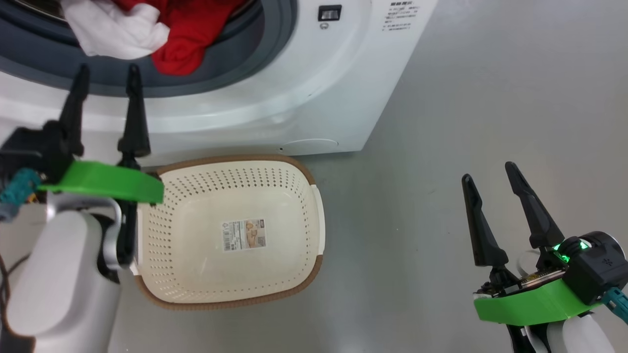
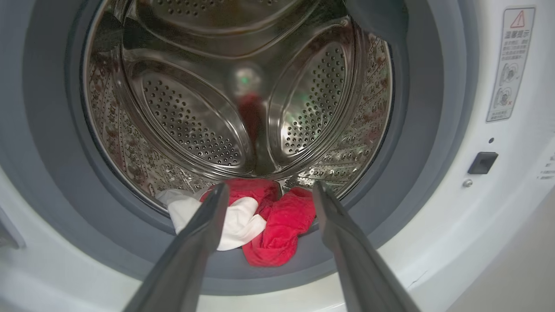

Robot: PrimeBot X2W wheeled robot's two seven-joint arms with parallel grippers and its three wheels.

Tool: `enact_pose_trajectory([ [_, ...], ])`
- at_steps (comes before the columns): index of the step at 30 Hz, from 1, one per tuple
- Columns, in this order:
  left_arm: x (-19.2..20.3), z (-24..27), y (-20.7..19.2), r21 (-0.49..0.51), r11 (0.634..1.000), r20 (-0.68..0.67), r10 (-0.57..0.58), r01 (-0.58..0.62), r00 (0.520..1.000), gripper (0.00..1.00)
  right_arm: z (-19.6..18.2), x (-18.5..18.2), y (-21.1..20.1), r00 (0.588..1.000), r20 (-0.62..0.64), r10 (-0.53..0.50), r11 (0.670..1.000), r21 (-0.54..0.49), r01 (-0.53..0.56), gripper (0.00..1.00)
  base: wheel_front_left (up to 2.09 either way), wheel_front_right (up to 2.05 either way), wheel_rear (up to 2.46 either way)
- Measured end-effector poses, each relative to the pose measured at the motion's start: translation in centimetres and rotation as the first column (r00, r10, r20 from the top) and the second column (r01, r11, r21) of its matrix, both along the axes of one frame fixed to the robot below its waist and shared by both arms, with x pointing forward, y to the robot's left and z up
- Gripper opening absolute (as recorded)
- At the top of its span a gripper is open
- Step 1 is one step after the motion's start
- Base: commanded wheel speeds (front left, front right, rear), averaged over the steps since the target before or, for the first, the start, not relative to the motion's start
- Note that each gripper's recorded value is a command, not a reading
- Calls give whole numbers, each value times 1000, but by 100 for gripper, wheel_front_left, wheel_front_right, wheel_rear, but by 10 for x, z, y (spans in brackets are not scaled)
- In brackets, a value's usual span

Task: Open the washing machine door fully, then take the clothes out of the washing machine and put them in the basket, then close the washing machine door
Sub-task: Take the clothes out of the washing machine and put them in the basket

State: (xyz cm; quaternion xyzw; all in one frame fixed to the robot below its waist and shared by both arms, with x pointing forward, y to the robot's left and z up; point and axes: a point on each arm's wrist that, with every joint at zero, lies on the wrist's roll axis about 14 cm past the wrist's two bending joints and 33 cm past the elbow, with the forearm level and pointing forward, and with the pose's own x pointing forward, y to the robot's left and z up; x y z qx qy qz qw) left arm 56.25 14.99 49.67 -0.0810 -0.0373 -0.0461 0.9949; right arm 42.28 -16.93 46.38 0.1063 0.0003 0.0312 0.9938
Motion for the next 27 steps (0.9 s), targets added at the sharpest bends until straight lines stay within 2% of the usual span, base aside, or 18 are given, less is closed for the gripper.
enact_pose_trajectory([
  [6, 24, -9, -2, -46, 999, -18, -10, 9, 1000, 100, -4, 6, -4, 1000, -5, -10, 1000, -7, 10, 100, 0, 0, 0],
  [15, 52, -25, -9, -39, 999, -59, -20, 18, 998, 100, -13, 7, -12, 999, -29, -30, 999, -21, 30, 100, 0, 0, 0],
  [27, 86, -36, -23, 103, 994, -64, -41, 47, 997, 100, -23, 18, -10, 999, -42, -22, 999, -25, 21, 100, 0, 0, 0],
])
